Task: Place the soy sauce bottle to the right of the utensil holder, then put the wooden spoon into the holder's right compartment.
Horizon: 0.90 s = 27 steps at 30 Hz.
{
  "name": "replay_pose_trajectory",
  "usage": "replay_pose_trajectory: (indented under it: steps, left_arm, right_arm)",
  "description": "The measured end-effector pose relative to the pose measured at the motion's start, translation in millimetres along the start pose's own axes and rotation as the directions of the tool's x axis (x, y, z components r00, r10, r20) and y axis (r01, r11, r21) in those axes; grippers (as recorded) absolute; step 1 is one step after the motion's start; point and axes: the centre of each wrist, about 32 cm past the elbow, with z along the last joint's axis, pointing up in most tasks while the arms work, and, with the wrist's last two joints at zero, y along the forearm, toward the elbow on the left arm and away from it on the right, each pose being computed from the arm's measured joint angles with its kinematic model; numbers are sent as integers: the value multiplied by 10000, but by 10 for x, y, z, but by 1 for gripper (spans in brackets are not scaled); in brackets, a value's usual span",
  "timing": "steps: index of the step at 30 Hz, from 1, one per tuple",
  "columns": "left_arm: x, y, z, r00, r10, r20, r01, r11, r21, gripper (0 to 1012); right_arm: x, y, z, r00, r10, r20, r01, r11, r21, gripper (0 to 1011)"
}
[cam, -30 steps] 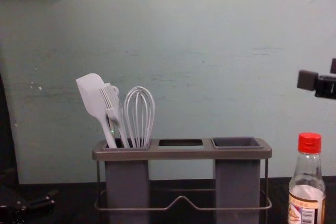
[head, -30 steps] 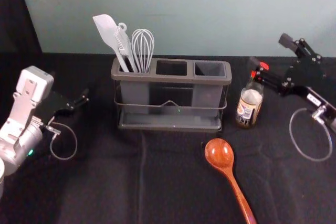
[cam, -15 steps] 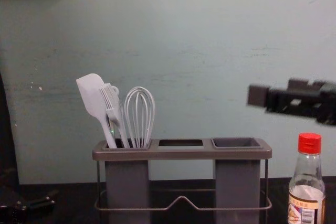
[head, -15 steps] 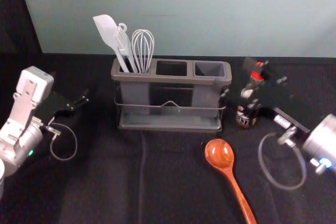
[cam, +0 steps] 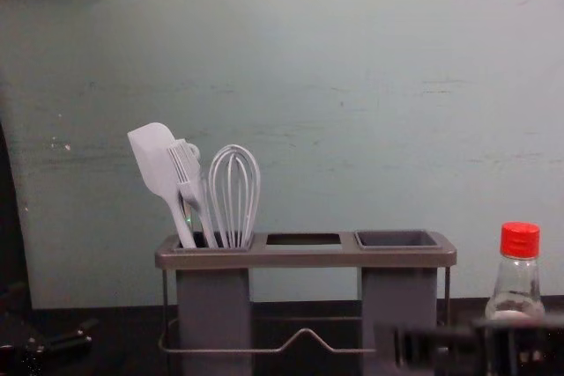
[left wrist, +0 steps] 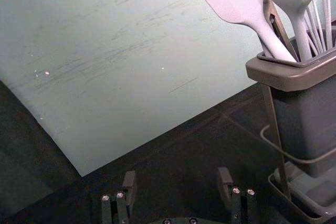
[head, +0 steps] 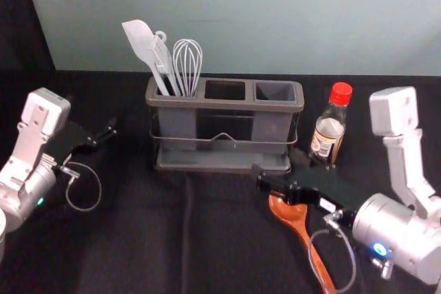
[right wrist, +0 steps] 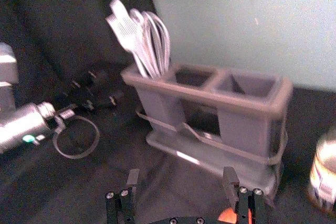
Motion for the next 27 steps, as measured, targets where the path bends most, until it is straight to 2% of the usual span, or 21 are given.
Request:
replay_pose_trajectory:
  steps: [5,6,11,17,21,27]
  left_arm:
    - [0,0,0,10000,-1,0,1,10000,0,1005]
    - [0,0,0,10000,-1,0,1,10000,1,1005]
    - [0,0,0,10000,-1,0,1,10000,0,1005]
    - [0,0,0,10000,-1,0,1,10000,1,1005]
    - [0,0,0,10000,-1,0,1,10000,0,1005]
    - [0,0,0,10000,-1,0,1,10000,0,1005]
  right_arm:
    - [-13,56,-68,9971,-658,-374,619,9934,-970,1002]
    - [-13,56,-68,9971,-658,-374,619,9934,-970,1002]
    - [12,112,-105,9947,-948,-393,865,9807,-1753,1002]
    - [54,156,-130,9915,-1269,-294,1176,9691,-2166,1002]
    - [110,204,-153,9878,-1502,-416,1359,9608,-2418,1002]
    - [181,277,-173,9864,-1582,-447,1412,9546,-2625,1002]
